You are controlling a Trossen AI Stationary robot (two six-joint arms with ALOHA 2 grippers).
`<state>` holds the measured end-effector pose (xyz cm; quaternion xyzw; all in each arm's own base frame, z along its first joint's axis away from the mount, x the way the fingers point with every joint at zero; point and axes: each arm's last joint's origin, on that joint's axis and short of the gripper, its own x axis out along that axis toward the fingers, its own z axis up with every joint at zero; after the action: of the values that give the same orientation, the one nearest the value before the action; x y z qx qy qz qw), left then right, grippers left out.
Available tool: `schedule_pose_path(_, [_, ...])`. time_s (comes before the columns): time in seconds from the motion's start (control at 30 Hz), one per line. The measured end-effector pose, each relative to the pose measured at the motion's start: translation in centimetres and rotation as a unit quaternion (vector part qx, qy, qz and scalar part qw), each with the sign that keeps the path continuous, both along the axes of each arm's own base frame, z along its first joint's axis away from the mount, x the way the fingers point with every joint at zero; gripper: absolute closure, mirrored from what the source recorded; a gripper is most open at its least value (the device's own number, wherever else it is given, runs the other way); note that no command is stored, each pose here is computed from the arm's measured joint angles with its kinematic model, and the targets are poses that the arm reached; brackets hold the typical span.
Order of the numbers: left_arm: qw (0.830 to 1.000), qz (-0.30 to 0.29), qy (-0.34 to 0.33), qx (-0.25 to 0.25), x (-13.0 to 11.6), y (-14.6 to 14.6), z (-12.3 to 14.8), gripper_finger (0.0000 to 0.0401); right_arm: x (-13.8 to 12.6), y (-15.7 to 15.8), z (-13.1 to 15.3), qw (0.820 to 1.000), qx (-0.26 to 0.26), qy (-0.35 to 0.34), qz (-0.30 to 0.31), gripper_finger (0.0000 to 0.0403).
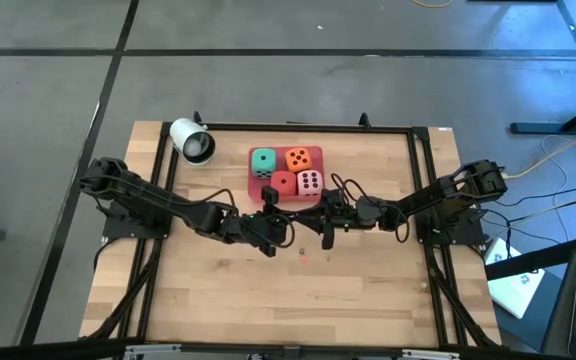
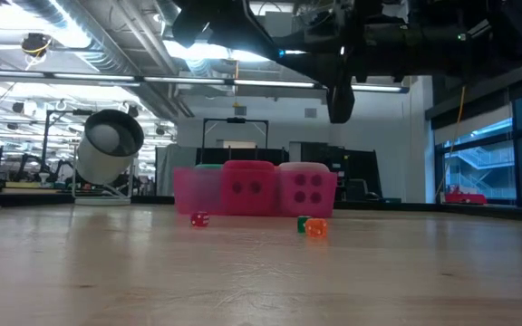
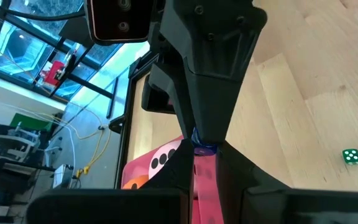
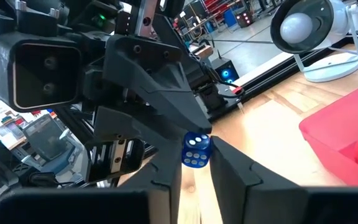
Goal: Pick & Place Dice
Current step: Put the small blue dice into the pink bin
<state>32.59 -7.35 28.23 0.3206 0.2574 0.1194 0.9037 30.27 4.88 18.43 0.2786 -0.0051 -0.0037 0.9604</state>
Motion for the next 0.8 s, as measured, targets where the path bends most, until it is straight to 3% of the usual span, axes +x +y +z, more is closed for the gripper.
schedule_pose_path(0.53, [1.000,0.002,-0.005,-0.008,0.01,-0.05,0.03,0.0370,-0.03,0.05,-0.01,1.000,-0.004,0.000,0.010,0.0348])
schedule_pose_path(0.8, [1.000,0.005,-0.012,-0.025,0.02,-0.08,0.04,0.0335,-0.03,0.06,0.01,1.000,-0.011,0.000,0.012,0.0349])
